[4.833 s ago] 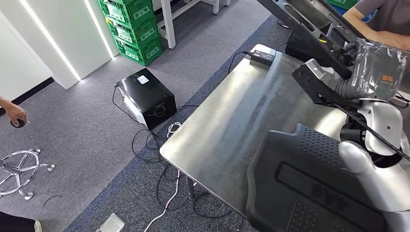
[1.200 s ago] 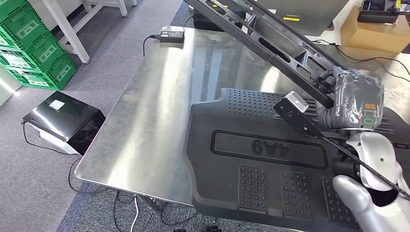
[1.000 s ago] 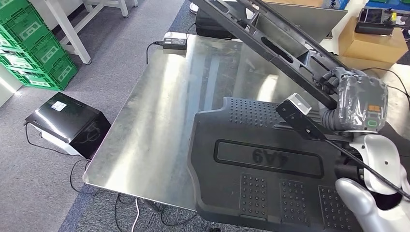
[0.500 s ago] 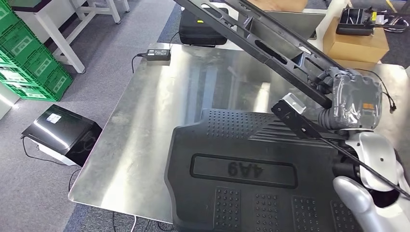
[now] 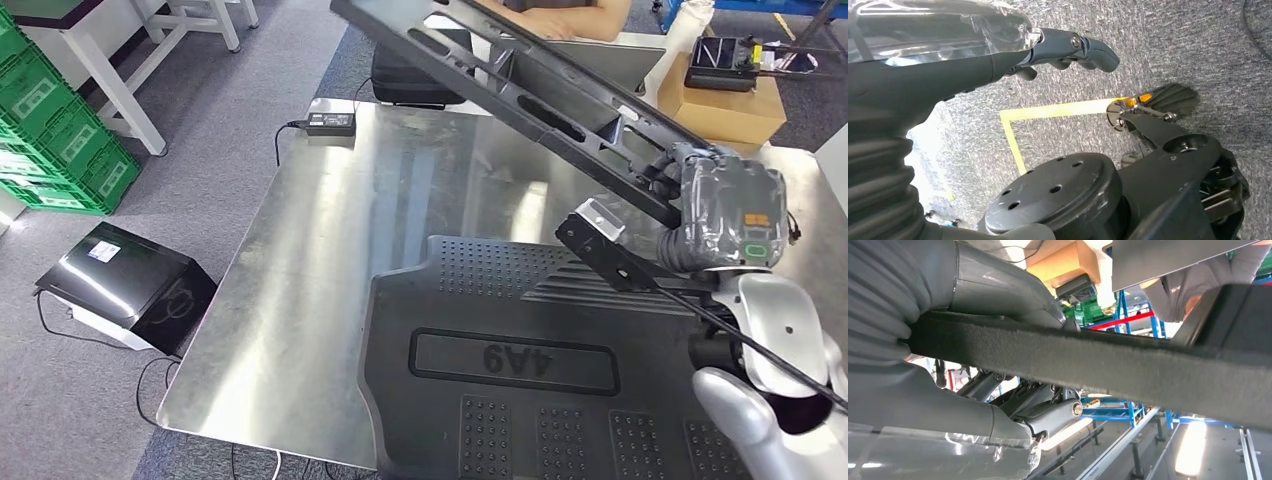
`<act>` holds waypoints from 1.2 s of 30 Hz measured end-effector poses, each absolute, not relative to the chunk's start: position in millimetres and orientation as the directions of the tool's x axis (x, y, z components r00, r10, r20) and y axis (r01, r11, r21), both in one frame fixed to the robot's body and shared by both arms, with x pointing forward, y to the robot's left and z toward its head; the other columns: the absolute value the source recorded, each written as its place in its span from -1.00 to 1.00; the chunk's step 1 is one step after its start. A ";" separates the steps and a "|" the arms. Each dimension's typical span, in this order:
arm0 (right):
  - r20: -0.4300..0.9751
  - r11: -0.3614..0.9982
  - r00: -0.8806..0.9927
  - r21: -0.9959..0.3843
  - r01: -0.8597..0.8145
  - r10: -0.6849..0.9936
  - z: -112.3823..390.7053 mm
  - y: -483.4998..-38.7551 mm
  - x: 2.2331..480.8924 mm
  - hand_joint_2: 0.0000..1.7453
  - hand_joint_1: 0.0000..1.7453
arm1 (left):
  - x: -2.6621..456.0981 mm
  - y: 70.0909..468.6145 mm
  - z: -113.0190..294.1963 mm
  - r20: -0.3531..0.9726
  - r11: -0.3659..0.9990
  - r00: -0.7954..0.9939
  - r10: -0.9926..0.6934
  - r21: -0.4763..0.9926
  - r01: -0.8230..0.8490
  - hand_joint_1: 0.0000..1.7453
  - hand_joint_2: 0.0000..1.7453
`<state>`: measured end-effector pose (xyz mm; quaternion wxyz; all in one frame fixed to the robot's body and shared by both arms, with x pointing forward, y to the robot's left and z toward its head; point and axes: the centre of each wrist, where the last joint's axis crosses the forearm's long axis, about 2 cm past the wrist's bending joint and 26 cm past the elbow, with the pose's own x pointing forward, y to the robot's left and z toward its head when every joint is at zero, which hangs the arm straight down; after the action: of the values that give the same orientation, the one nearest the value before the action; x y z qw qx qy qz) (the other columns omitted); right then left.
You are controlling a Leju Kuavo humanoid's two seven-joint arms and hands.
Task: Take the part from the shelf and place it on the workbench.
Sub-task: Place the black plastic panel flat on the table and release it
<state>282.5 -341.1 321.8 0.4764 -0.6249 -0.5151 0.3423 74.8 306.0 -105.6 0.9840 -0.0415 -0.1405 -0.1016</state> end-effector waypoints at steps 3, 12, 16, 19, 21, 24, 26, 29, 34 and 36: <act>0.068 -0.009 0.231 -0.948 0.317 0.971 321.5 -341.2 281.7 1.00 1.00 | 74.8 305.5 -105.6 0.284 0.976 0.940 -0.189 -0.054 0.213 -1.00 1.00; 0.071 -0.012 0.233 -0.941 0.339 0.970 325.3 -342.5 279.6 1.00 1.00 | 75.3 305.7 -105.5 0.277 0.978 0.944 -0.182 -0.052 0.204 -1.00 1.00; 0.078 -0.007 0.232 -0.938 0.347 0.970 326.4 -343.1 279.2 1.00 1.00 | 75.3 306.3 -105.5 0.268 0.979 0.947 -0.179 -0.049 0.199 -1.00 1.00; 0.086 -0.002 0.230 -0.934 0.358 0.969 326.9 -343.2 279.2 1.00 1.00 | 75.2 306.4 -105.5 0.268 0.979 0.946 -0.181 -0.048 0.201 -1.00 1.00; 0.089 0.000 0.229 -0.931 0.364 0.969 327.4 -343.3 279.2 1.00 1.00 | 75.2 306.4 -105.5 0.269 0.978 0.945 -0.185 -0.044 0.204 -1.00 1.00; 0.089 -0.002 0.230 -0.930 0.368 0.969 328.1 -343.3 279.5 1.00 1.00 | 75.4 306.4 -105.4 0.277 0.976 0.941 -0.195 -0.040 0.214 -1.00 1.00; 0.086 -0.005 0.231 -0.931 0.366 0.969 328.2 -343.3 279.6 1.00 1.00 | 75.4 306.3 -105.4 0.286 0.974 0.937 -0.201 -0.041 0.222 -1.00 1.00; 0.082 -0.007 0.232 -0.933 0.360 0.969 328.4 -343.3 279.7 1.00 1.00 | 75.3 305.9 -105.4 0.292 0.972 0.934 -0.203 -0.057 0.229 -1.00 1.00; 0.078 -0.011 0.234 -0.934 0.356 0.969 329.4 -343.2 280.2 1.00 1.00 | 75.3 305.5 -105.4 0.295 0.972 0.935 -0.197 -0.064 0.225 -1.00 1.00; 0.076 -0.012 0.234 -0.935 0.354 0.969 329.5 -343.1 280.3 1.00 1.00 | 75.3 305.5 -105.4 0.295 0.972 0.935 -0.197 -0.064 0.225 -1.00 1.00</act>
<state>280.3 -343.1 329.5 0.4683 -0.6308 -0.5242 0.3285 75.3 305.5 -105.4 0.9824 -0.0483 -0.1451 -0.1073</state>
